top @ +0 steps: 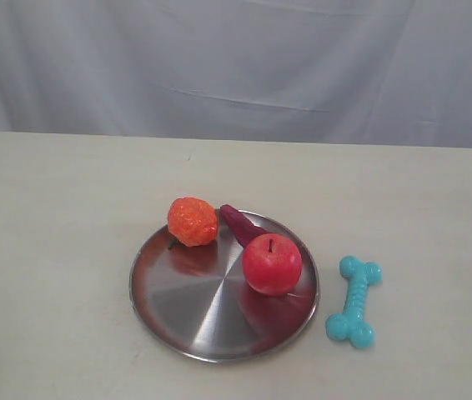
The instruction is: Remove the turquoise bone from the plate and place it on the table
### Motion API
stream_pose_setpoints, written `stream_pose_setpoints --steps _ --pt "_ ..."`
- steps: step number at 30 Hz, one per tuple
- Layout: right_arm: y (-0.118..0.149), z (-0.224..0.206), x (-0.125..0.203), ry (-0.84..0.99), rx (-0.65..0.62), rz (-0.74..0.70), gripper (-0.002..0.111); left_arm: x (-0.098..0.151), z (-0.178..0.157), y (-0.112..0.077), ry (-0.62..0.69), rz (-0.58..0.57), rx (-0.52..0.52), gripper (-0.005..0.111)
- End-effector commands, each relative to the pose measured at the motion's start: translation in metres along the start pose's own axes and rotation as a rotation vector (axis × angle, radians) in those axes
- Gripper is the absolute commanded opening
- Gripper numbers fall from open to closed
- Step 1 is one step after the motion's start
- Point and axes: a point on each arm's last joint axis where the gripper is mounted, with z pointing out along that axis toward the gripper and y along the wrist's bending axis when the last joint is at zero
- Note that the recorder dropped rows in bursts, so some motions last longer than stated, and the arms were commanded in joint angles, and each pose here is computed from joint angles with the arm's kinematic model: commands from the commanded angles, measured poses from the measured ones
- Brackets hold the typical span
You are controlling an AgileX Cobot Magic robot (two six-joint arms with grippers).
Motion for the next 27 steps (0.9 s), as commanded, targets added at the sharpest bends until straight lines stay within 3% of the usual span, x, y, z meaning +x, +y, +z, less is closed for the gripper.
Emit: stream_pose_setpoints --steps 1,4,6,14,27 --pt "-0.006 0.003 0.013 0.025 0.01 -0.07 0.0 0.0 0.0 0.0 -0.003 0.0 0.005 0.0" --pt "-0.011 -0.002 0.028 0.024 -0.01 -0.348 0.0 0.0 0.0 0.0 -0.003 0.0 0.005 0.0" --pt "-0.019 -0.012 0.039 0.005 0.043 -0.485 0.0 0.0 0.0 0.0 -0.003 0.0 0.005 0.0" --pt "-0.052 -0.025 0.101 0.061 0.134 -0.562 0.0 0.0 0.0 0.0 -0.003 0.0 0.005 0.0" --pt "-0.072 -0.027 0.143 0.073 0.145 -0.559 0.0 0.0 0.0 0.0 -0.003 0.0 0.005 0.0"
